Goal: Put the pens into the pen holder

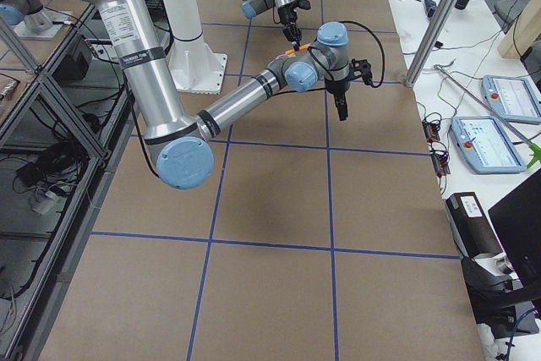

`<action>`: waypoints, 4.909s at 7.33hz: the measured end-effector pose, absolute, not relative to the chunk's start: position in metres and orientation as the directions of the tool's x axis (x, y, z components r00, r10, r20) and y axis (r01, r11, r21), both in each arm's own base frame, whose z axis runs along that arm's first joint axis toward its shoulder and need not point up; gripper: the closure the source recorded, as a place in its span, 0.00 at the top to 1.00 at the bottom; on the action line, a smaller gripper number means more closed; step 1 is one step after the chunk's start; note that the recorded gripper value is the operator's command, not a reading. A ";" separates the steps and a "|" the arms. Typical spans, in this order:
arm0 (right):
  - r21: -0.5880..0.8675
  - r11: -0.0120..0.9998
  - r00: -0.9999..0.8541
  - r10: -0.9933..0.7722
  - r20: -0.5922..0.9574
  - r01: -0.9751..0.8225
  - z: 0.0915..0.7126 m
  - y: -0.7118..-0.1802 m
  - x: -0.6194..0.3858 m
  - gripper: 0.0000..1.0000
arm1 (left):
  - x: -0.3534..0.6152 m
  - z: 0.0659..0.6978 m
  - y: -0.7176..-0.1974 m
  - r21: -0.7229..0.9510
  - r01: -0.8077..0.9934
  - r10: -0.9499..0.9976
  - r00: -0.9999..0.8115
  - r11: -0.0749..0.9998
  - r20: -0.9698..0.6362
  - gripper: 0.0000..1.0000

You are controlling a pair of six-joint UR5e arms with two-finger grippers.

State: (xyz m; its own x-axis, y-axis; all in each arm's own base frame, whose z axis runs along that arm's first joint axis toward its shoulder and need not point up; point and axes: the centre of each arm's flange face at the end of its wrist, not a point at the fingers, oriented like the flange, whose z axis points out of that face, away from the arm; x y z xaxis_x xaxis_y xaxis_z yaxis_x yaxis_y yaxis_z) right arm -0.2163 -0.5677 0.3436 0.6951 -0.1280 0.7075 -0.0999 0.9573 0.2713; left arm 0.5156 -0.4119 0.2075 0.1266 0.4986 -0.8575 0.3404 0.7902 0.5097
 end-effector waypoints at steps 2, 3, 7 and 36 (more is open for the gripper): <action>0.272 0.957 0.695 -0.128 0.708 -0.100 0.343 -0.568 -0.216 1.00 | 0.519 0.204 -0.404 0.520 0.332 0.513 0.116 0.787 -0.850 0.00; 0.272 0.957 0.695 -0.128 0.708 -0.100 0.343 -0.568 -0.216 1.00 | 0.520 0.203 -0.401 0.550 0.327 0.544 0.121 0.768 -0.830 0.00; 0.271 0.957 0.695 -0.127 0.708 -0.102 0.343 -0.569 -0.215 1.00 | 0.520 0.197 -0.398 0.728 0.307 0.716 0.172 0.613 -0.676 0.00; -0.056 0.996 0.772 -0.017 0.636 0.068 0.674 -0.404 0.108 1.00 | -0.067 0.627 -0.429 0.248 -0.238 0.342 0.728 0.939 -0.595 1.00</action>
